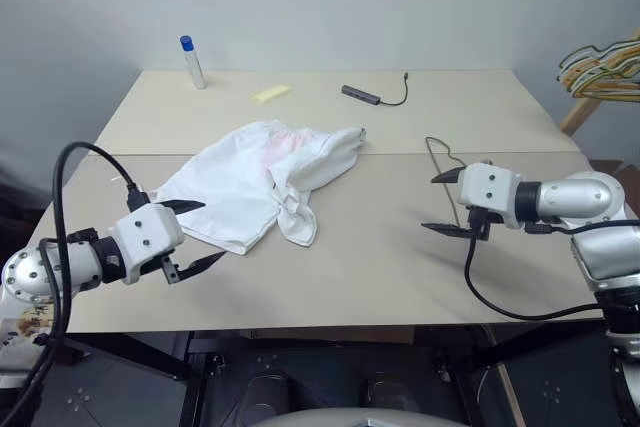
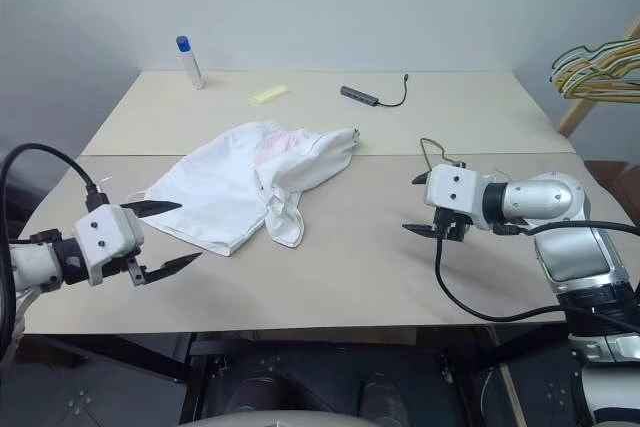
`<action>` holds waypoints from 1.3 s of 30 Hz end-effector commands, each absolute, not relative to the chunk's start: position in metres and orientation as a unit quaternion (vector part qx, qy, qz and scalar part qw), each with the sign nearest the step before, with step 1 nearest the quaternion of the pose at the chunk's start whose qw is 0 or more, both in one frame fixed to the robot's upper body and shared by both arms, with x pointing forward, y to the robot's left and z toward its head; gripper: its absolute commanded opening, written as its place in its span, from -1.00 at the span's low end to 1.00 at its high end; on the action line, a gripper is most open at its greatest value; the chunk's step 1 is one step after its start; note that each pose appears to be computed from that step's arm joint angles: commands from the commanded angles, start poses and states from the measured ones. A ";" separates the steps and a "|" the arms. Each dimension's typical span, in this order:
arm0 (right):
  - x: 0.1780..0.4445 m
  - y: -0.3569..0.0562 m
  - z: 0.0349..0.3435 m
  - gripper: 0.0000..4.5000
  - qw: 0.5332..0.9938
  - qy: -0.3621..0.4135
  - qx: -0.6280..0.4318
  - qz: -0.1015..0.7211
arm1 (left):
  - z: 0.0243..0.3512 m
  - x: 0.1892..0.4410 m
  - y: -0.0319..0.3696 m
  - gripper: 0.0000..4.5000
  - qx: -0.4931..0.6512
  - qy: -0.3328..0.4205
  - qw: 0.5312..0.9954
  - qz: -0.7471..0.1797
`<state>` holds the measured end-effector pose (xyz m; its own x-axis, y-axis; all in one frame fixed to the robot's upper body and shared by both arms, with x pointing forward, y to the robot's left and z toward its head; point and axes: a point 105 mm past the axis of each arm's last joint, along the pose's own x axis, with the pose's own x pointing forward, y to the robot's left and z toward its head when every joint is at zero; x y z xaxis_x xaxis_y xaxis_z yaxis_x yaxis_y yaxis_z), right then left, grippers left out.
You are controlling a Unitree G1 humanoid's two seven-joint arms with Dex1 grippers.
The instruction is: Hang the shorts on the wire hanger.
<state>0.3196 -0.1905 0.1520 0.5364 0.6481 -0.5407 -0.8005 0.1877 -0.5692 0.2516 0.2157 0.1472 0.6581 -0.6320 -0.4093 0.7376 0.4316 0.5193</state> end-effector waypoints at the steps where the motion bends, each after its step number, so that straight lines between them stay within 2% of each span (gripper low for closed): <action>1: 0.322 -0.186 0.168 0.99 0.765 0.056 -0.439 0.467 | 0.161 0.252 0.215 1.00 0.345 0.059 0.847 -0.399; 11: 0.323 -0.183 0.168 0.99 0.768 0.051 -0.437 0.465 | 0.162 0.259 0.214 1.00 0.322 0.052 0.866 -0.380; 16: 0.323 -0.182 0.165 0.99 0.773 0.052 -0.433 0.461 | 0.150 0.267 0.210 1.00 0.303 0.069 0.887 -0.342; 21: 0.322 -0.183 0.168 0.99 0.785 0.049 -0.426 0.447 | 0.136 0.266 0.187 1.00 0.236 0.098 0.904 -0.342; 25: 0.320 -0.186 0.165 0.99 0.794 0.053 -0.423 0.433 | 0.124 0.278 0.163 1.00 0.184 0.114 0.928 -0.302; 29: 0.318 -0.185 0.163 0.99 0.803 0.051 -0.415 0.424 | 0.117 0.284 0.125 1.00 0.162 0.107 0.933 -0.302; 34: 0.318 -0.185 0.165 0.99 0.811 0.049 -0.410 0.414 | 0.105 0.308 0.108 1.00 0.148 0.120 0.962 -0.194; 39: 0.316 -0.190 0.166 0.99 0.817 0.054 -0.410 0.402 | 0.110 0.327 0.101 1.00 0.107 0.096 0.986 -0.089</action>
<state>0.3163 -0.1874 0.1501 0.6402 0.6154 -0.4599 -0.7377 0.3254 -0.5915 0.3189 0.0969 0.0941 0.9327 -0.2236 -0.2831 0.2761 0.9475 0.1614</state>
